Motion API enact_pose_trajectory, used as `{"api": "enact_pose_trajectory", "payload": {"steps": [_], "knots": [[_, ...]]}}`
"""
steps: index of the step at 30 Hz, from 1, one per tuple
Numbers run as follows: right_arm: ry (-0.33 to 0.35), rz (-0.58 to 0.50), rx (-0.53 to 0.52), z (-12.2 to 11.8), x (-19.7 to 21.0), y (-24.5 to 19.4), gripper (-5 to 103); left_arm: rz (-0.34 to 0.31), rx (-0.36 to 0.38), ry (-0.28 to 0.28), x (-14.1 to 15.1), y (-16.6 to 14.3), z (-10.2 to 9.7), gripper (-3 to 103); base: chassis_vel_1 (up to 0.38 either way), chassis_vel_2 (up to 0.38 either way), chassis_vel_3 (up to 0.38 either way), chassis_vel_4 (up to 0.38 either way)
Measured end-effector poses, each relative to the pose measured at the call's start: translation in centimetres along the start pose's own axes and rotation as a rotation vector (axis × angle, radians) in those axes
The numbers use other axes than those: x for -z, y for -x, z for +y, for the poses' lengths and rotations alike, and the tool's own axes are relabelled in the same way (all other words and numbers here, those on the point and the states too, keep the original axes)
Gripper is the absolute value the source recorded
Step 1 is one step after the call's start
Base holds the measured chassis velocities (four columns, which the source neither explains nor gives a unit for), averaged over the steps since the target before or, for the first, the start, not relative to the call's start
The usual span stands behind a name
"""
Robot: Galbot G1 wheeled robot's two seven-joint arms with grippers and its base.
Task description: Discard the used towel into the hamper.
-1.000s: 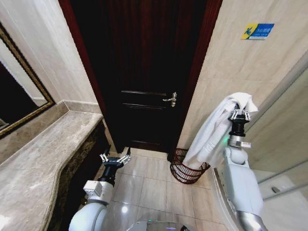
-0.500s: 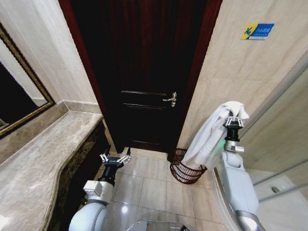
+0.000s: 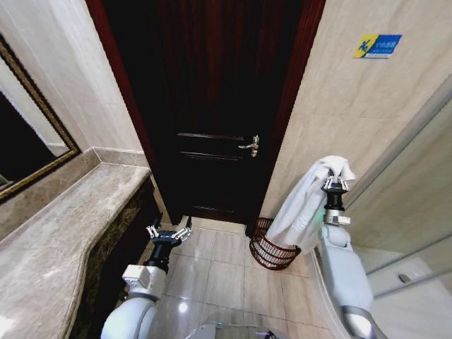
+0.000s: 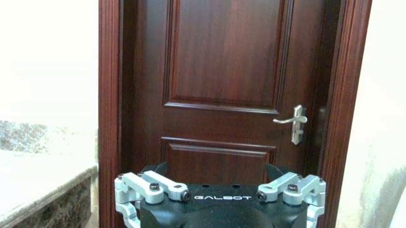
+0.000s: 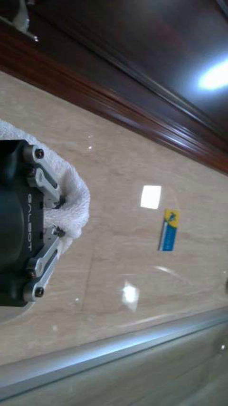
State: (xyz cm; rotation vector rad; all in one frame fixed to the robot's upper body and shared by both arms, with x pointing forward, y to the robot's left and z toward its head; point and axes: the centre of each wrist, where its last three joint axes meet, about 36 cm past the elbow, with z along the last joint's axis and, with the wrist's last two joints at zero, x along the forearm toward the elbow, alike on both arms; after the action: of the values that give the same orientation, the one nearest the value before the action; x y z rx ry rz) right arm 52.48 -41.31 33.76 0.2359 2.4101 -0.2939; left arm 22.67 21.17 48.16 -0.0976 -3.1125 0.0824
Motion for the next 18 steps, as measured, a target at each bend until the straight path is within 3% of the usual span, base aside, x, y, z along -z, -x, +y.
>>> {"api": "enact_pose_trajectory", "payload": {"steps": [18], "knots": [[0.061, 0.145, -0.008, 2.6, -4.1, -2.5, 11, 0.000, 0.000, 0.000, 0.0, 0.0, 0.0, 100, 0.000, 0.000, 0.000, 0.000]]}}
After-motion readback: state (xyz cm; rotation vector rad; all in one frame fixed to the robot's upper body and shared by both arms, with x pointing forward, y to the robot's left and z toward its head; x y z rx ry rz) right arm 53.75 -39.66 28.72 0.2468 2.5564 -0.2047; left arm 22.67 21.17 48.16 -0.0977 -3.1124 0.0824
